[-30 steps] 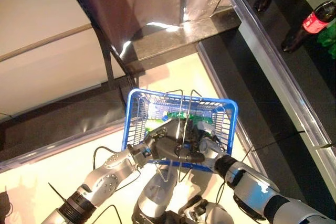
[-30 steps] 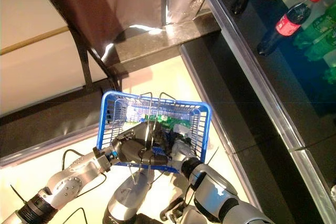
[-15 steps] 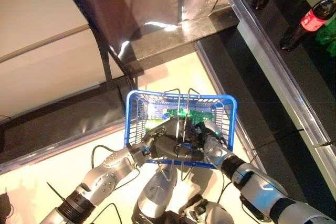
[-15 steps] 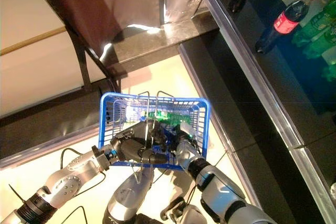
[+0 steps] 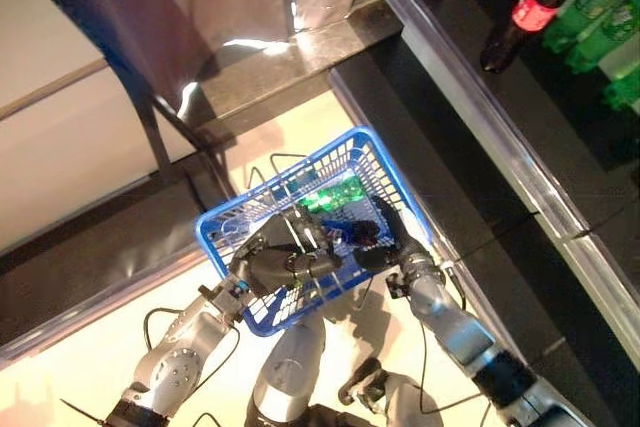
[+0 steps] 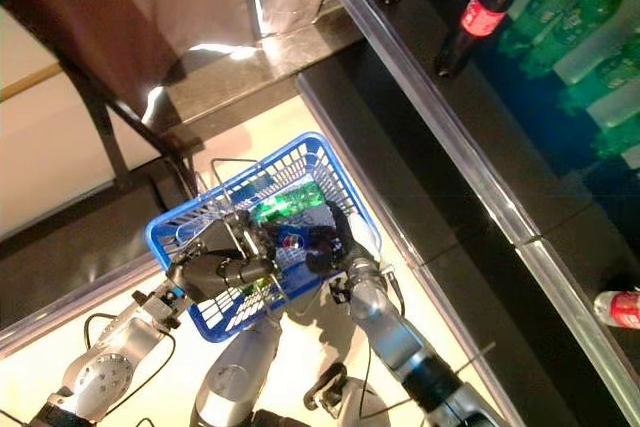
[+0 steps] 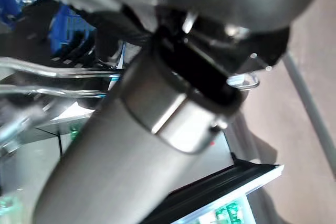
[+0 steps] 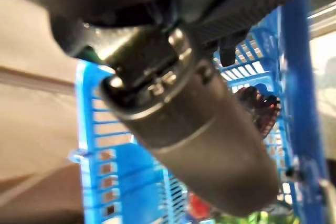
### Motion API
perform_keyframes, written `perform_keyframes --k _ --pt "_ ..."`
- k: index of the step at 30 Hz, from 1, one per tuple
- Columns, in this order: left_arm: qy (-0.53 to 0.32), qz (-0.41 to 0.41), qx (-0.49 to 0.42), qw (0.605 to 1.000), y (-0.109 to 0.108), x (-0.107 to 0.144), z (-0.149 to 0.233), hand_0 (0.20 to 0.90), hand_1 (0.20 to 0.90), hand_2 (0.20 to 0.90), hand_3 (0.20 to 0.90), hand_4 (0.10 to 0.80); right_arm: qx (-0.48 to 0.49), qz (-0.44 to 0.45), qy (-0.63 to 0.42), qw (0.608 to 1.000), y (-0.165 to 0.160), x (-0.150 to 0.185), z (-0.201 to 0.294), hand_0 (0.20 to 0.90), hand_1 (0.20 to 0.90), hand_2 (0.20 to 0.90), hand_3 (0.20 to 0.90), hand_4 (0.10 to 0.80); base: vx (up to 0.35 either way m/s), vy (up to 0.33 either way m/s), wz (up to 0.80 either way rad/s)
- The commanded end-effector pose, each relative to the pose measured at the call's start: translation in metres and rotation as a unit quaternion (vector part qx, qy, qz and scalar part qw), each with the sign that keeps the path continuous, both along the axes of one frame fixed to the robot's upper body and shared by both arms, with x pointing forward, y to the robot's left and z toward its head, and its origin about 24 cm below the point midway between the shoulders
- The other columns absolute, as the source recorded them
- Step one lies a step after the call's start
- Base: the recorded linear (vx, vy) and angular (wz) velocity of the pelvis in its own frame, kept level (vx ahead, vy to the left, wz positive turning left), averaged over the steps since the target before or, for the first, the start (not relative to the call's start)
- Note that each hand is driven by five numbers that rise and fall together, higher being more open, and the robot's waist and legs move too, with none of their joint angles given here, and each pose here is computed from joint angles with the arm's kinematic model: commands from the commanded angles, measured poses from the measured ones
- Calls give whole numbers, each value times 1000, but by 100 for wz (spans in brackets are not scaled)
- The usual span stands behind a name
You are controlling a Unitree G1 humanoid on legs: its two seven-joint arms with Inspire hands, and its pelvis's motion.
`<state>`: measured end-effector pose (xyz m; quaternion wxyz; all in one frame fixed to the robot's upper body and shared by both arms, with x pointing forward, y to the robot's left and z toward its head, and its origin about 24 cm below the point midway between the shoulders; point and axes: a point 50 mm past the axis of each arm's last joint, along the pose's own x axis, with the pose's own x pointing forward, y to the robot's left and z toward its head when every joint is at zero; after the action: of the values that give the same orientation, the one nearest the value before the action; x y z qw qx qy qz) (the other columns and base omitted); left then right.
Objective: Pick up the drink and place into the basket.
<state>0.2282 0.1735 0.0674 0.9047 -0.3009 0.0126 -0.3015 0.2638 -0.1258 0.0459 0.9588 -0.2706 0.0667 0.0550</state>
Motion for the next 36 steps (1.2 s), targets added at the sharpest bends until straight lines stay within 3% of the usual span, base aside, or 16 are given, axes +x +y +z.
perform_keyframes --k 1,9,13,22,28,29,32,36 --pt "-456 -30 -210 864 -7 -41 153 300 300 300 200 100 46 32 -80 995 -14 -6 34 900 900 900 900 800 13 -50 -10" --pt "-383 75 -181 903 14 -25 125 300 300 300 200 100 182 113 -102 971 -19 -34 54 900 900 900 900 800 35 -25 -14" --pt "-315 155 -148 925 29 -18 93 300 300 300 200 100 272 157 -91 945 -18 -46 55 900 900 900 900 800 51 -6 -25" --pt "-195 318 7 928 81 -33 24 300 300 300 200 100 335 193 67 920 -28 -75 -4 900 900 900 900 800 12 -22 -22" --pt "-52 380 64 921 94 -39 -31 300 300 300 200 100 381 120 178 899 -36 -93 -57 900 900 900 900 800 -21 -22 -18" --pt "-7 396 81 914 97 -42 -46 300 300 300 200 100 405 67 200 890 -40 -98 -71 900 900 900 900 800 -53 0 -18" --pt "71 422 130 894 98 -48 -82 300 300 300 200 100 357 -6 248 900 -49 -112 -112 900 900 900 900 800 -60 10 -11" --pt "196 431 168 865 90 -55 -127 300 300 300 200 100 310 -99 333 885 -62 -135 -158 900 900 900 900 800 -79 12 -19"
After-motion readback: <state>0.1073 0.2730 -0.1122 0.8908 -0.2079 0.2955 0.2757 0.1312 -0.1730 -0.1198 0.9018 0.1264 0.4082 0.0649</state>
